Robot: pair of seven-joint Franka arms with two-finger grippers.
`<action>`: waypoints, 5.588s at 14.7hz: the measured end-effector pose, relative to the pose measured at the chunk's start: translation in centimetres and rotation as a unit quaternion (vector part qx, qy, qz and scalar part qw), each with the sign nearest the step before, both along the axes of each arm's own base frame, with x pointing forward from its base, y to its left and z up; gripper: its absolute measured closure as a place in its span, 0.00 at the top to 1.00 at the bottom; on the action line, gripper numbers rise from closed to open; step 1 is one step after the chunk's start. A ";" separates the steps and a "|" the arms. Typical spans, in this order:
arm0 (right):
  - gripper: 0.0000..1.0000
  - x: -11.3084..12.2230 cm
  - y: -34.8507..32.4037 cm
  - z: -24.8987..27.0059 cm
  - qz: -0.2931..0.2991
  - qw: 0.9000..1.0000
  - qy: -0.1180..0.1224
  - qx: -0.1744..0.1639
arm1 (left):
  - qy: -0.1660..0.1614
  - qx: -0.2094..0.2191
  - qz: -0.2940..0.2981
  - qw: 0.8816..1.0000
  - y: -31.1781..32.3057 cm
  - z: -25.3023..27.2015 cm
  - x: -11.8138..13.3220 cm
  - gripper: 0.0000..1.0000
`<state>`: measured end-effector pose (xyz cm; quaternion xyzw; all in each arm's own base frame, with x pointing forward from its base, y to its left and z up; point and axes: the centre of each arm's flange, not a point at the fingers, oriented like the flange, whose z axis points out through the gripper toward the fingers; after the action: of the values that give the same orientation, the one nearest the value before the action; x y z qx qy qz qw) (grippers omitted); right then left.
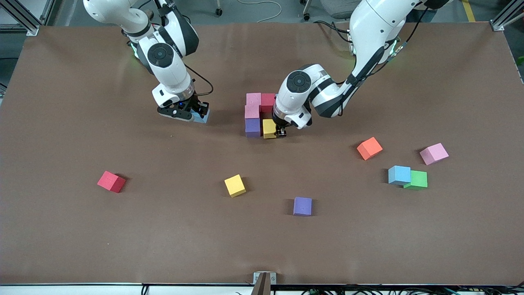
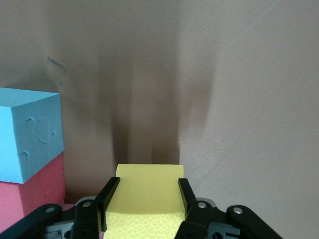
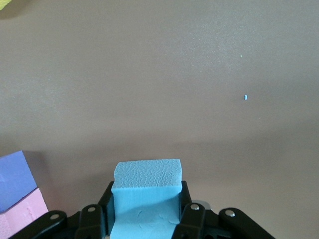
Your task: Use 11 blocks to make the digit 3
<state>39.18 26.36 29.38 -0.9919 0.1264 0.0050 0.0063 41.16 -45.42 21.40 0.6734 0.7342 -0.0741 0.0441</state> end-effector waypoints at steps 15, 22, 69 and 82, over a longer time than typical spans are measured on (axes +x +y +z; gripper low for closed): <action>0.51 0.4 0.1 -0.8 -0.001 1.000 0.001 -0.008 | -0.017 0.007 -0.007 1.000 -0.4 -1.8 -0.9 0.53; 0.51 0.6 0.2 -1.0 -0.001 1.000 0.001 -0.009 | -0.022 0.004 -0.013 1.000 -0.6 -1.8 -1.0 0.53; 0.51 10.2 14.6 1.4 0.073 0.997 -0.013 -0.015 | -0.059 0.145 -0.220 0.963 1.6 18.0 10.6 1.00; 0.51 12.7 20.0 -4.3 0.121 0.993 -0.012 0.006 | -0.024 0.078 -0.493 0.866 18.7 15.9 23.6 1.00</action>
<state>51.90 46.38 25.08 -0.9999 0.0052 -0.0053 0.0132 64.80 -26.71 37.26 0.9506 0.3085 -0.0130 -0.0333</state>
